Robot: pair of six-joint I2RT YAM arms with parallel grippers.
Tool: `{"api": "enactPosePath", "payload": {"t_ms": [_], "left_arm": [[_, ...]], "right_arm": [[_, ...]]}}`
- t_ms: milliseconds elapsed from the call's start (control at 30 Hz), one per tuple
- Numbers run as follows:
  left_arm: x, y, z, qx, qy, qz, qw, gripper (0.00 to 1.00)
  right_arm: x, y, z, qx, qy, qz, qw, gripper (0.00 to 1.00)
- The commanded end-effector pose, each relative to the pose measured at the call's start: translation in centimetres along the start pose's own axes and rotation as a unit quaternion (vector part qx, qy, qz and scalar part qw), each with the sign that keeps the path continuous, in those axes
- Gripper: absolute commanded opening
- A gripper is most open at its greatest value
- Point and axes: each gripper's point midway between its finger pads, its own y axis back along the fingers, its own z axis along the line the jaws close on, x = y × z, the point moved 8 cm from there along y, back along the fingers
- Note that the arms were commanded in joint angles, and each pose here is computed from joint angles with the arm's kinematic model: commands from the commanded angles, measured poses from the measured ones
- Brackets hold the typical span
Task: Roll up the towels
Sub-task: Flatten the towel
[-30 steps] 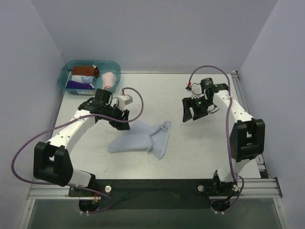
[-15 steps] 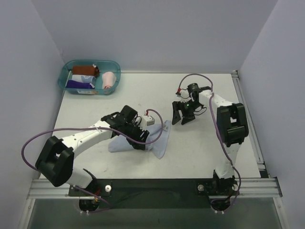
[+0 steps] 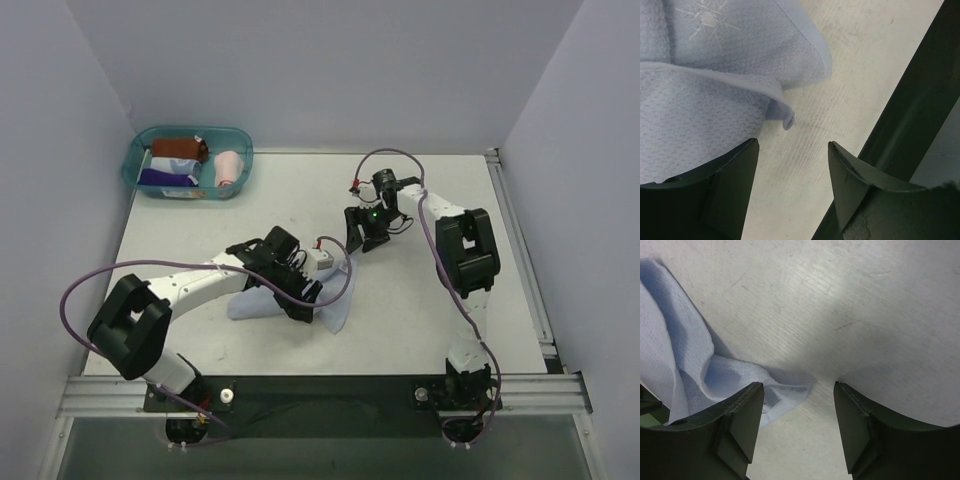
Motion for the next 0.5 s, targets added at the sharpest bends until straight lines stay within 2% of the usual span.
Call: {"api": "enactPosePath", "payload": {"t_ms": [0, 167, 300, 400, 433, 467], "left_arm": [[-1.9, -0.5, -0.6, 0.019, -0.015, -0.025, 0.999, 0.68], [-2.6, -1.2, -0.1, 0.015, -0.009, -0.027, 0.999, 0.67], [-2.9, -1.7, 0.1, 0.019, 0.001, -0.026, 0.999, 0.62], [-3.1, -2.1, 0.1, 0.023, 0.004, -0.028, 0.999, 0.55], [-3.2, -2.1, 0.1, 0.025, 0.002, -0.029, 0.999, 0.44], [-3.3, -2.1, 0.1, 0.025, 0.002, -0.029, 0.999, 0.39]], "right_arm": [[1.1, -0.8, 0.9, -0.021, 0.006, 0.027, 0.999, 0.58], [1.8, -0.8, 1.2, -0.043, 0.009, 0.035, 0.998, 0.58], [2.2, -1.0, 1.5, -0.061, 0.011, 0.041, 0.997, 0.57], [2.4, -1.1, 1.4, -0.063, 0.007, 0.044, 0.997, 0.49], [2.5, -1.2, 1.5, -0.065, 0.006, 0.046, 0.997, 0.4], [2.4, -1.0, 1.4, -0.066, 0.006, 0.043, 0.997, 0.34]]}}
